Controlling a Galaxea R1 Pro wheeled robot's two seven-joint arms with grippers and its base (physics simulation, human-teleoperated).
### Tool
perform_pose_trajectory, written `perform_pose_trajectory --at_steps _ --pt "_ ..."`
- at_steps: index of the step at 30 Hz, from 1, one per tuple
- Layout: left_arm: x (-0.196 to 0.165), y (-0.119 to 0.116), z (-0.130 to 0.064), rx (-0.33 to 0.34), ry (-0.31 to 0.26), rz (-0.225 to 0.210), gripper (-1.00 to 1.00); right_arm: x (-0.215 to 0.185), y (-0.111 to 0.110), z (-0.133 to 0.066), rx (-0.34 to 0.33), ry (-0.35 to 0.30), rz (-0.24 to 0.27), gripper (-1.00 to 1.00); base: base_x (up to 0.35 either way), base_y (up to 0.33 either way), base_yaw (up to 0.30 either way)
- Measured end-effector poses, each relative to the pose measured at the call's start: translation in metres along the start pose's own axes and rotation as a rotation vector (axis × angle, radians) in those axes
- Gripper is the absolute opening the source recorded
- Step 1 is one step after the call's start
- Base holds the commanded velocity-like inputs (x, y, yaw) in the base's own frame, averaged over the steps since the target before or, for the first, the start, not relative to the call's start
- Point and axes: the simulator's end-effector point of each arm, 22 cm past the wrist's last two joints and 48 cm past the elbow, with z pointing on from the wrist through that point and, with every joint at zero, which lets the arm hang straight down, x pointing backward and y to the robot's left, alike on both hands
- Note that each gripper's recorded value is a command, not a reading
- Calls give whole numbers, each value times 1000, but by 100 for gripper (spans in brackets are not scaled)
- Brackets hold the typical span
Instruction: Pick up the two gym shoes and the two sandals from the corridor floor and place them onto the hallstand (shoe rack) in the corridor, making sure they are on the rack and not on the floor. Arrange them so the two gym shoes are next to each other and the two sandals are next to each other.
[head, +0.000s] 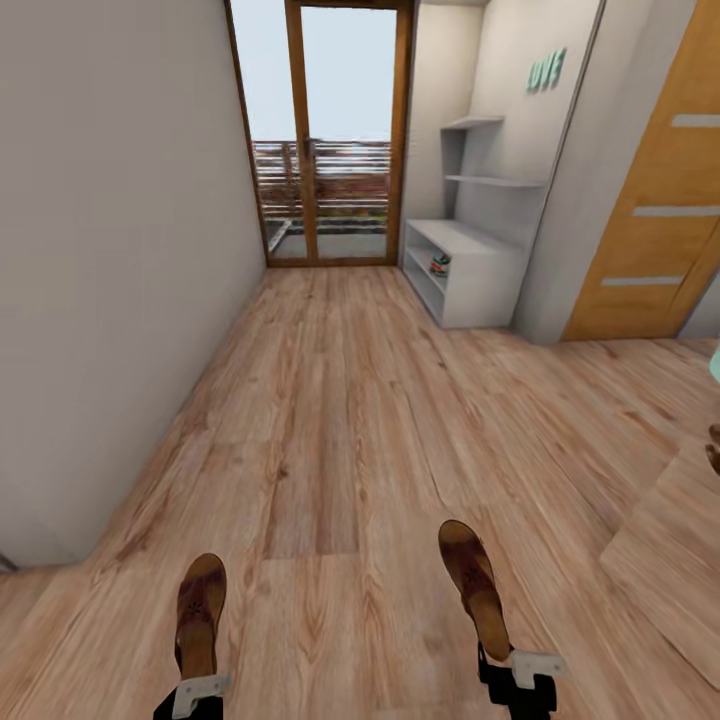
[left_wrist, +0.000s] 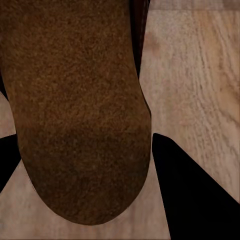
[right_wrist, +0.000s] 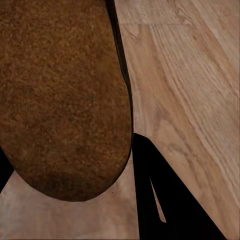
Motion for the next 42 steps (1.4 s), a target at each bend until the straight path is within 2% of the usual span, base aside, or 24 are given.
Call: perform_pose_trajectory --at_steps 5,18,21,24,28,42 --pt "4 -1 -2 1 6 0 -100 -1 3 0 -15 -5 -20 -100 339 114 0" --pt "6 -1 -3 3 8 2 -100 0 -3 0 -9 -3 -30 -100 339 109 0" --pt "5 -3 -2 17 6 30 -100 0 -5 1 -7 -3 -31 -100 339 84 0" --pt "6 -10 -3 55 8 107 -100 0 -5 1 -8 -3 -32 -100 339 75 0" --pt "7 -14 -3 71 9 137 -100 0 -5 1 -8 -3 -33 -100 339 73 0" --pt "6 -13 -3 67 8 136 -100 1 -4 1 -12 -2 -35 -100 339 72 0"
